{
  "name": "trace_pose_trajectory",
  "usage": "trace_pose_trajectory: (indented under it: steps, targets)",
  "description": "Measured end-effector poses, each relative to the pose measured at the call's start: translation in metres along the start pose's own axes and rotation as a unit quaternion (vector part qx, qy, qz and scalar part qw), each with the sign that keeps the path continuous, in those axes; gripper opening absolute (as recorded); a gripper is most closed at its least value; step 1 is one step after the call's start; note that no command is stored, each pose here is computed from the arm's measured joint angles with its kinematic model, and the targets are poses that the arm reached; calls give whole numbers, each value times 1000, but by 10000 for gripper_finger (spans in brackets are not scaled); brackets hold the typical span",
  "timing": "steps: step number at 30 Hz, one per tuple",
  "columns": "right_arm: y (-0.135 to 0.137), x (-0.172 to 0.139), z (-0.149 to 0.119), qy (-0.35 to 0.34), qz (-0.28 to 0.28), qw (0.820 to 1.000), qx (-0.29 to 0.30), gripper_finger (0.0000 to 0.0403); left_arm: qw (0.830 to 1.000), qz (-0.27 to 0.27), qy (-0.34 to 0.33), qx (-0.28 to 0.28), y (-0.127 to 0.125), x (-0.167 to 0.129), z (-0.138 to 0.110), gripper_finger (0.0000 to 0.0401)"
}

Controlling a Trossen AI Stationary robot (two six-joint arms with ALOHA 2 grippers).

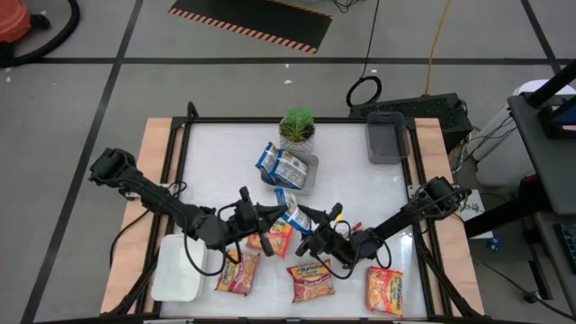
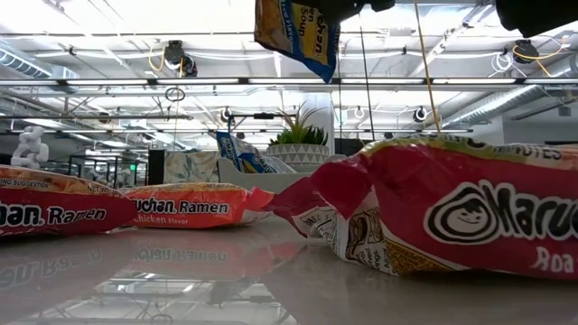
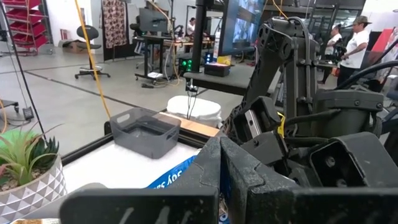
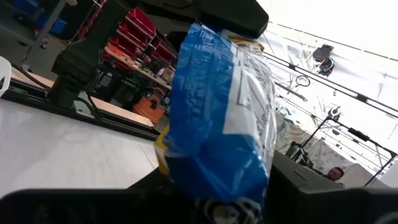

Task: Sort Maruchan noodles
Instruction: Put the blue noodle pack into the gray bin

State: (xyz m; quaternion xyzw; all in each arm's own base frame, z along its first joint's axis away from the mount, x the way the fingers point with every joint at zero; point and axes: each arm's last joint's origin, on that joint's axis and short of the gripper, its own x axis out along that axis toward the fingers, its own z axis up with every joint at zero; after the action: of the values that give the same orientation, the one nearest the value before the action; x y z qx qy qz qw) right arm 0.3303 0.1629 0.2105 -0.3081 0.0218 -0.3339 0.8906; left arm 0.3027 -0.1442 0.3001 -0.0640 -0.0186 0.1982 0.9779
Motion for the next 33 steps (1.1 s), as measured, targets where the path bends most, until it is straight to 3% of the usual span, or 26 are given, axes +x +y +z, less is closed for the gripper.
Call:
trace_pose_trajectory:
  steps: [5, 14, 18, 33]
  targets:
    - [0, 0, 0, 1, 0, 1000, -2, 122, 1000, -4, 3, -2, 0, 0, -1, 19]
    - [1, -1, 0, -2, 3, 1000, -7, 115, 1000, -28, 7, -7, -3, -1, -1, 162]
    - [1, -1, 0, -2, 3, 1000, -6, 115, 1000, -28, 7, -8, -3, -1, -1, 201]
    - [0, 0, 0, 9, -5, 1000, -13, 113, 1000, -23, 9, 0, 2, -34, 25, 212]
